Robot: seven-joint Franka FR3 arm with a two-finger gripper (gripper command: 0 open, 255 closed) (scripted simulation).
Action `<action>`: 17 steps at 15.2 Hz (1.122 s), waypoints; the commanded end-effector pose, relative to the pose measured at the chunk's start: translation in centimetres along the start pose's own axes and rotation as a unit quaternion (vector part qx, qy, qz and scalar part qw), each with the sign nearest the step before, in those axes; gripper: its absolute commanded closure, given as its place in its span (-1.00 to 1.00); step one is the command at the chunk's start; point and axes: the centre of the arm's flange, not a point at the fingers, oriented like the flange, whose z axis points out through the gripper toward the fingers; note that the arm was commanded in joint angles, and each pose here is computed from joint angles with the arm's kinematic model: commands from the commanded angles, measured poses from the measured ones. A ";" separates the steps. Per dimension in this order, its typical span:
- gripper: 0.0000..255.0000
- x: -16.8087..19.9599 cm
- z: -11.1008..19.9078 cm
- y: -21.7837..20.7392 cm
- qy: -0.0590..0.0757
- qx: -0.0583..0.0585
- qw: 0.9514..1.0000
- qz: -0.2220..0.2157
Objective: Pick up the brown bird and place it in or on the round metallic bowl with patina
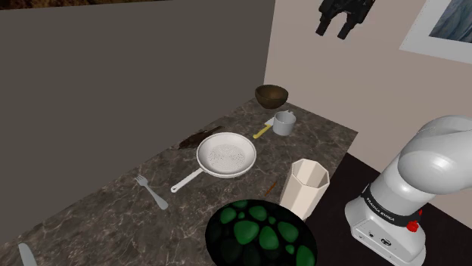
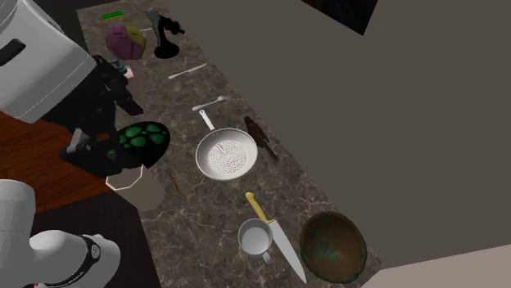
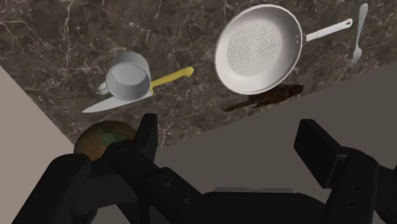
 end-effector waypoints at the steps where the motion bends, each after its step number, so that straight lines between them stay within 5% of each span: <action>1: -1.00 0.0 0.0 0.0 0.000 0.000 1.000 0.000; 17: -1.00 8.8 17.7 -9.1 -0.039 -0.014 0.991 0.124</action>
